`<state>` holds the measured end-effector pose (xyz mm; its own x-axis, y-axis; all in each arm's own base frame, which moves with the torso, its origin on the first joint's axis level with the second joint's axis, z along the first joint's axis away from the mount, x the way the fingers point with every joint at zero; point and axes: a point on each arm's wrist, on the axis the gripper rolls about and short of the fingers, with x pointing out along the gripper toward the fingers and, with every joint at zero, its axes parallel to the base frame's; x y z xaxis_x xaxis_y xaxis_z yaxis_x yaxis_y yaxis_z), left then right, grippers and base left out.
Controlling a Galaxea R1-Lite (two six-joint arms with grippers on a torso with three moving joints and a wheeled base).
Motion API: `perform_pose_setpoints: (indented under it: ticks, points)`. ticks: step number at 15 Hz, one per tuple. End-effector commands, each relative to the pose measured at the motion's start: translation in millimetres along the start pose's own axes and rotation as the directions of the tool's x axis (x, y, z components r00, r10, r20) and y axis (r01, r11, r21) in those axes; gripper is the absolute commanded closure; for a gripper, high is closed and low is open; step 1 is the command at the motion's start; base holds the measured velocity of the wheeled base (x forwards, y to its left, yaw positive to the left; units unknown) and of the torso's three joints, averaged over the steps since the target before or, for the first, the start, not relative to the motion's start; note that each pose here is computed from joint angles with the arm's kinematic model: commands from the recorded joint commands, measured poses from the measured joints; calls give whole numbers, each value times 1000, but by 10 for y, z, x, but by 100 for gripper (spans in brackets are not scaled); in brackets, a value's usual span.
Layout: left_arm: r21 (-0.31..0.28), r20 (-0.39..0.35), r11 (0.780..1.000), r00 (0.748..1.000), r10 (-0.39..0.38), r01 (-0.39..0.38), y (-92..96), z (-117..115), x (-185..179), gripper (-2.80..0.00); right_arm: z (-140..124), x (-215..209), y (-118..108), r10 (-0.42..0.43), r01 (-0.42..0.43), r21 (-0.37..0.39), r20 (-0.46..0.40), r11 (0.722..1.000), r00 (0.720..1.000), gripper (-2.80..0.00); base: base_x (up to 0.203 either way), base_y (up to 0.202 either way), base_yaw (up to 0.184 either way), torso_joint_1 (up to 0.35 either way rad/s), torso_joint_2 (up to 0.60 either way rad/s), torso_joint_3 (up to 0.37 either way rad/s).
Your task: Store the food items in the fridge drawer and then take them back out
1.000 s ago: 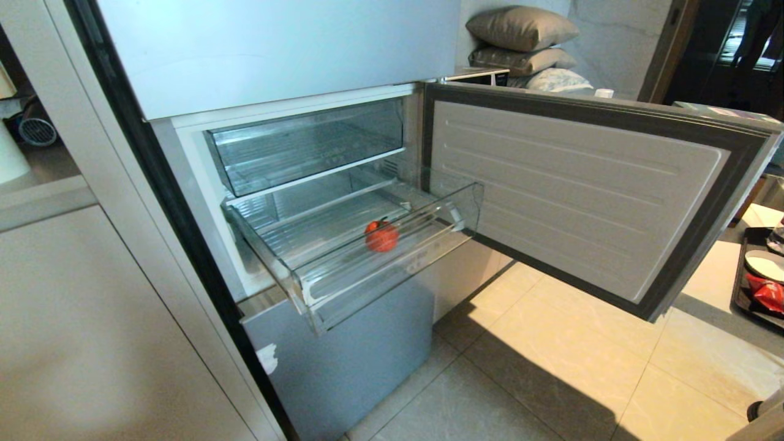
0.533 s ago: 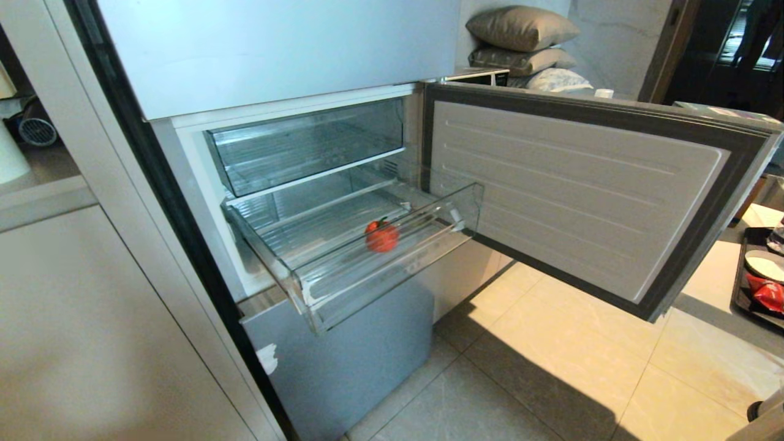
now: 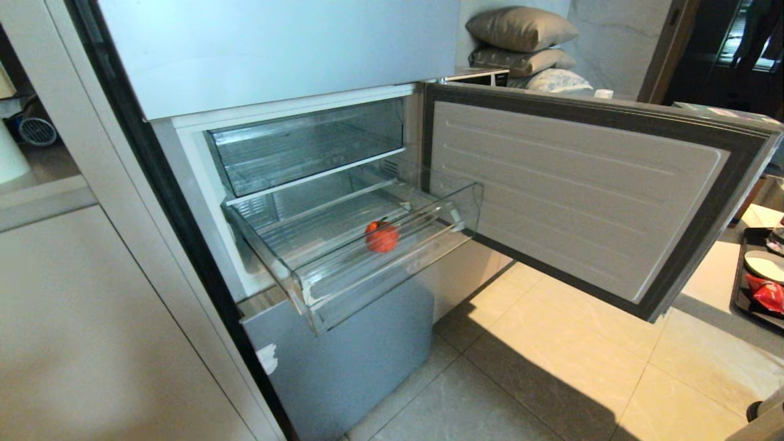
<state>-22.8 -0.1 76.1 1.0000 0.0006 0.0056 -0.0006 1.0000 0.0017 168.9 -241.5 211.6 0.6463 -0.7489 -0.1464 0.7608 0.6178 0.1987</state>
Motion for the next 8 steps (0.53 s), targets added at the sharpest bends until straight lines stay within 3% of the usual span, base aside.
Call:
perform_pose_setpoints:
  ticks: [1,3,4,6,8]
  points:
    - [0,-2,1000,1000,1,-1,0,-3,2,0,239,-839,179,49,-43,-48,148,998,988,0,0,0,0,0,0,0]
    - [0,-2,1000,1000,1,-1,0,-3,2,0,112,-1262,349,139,-122,-108,165,987,977,0,0,0,0,0,0,0]
    - [0,-2,1000,1000,1,-1,0,-3,2,0,-2,-1414,483,229,-211,-135,145,968,963,0,0,0,0,0,0,0]
    - [0,-2,1000,1000,1,-1,0,-3,2,0,-278,-1856,701,457,-438,-173,91,882,885,0,0,0,0,0,0,0]
    - [0,-2,1000,1000,1,-1,0,-3,2,0,-523,-2299,622,606,-588,-186,55,787,793,0,0,0,0,0,0,0]
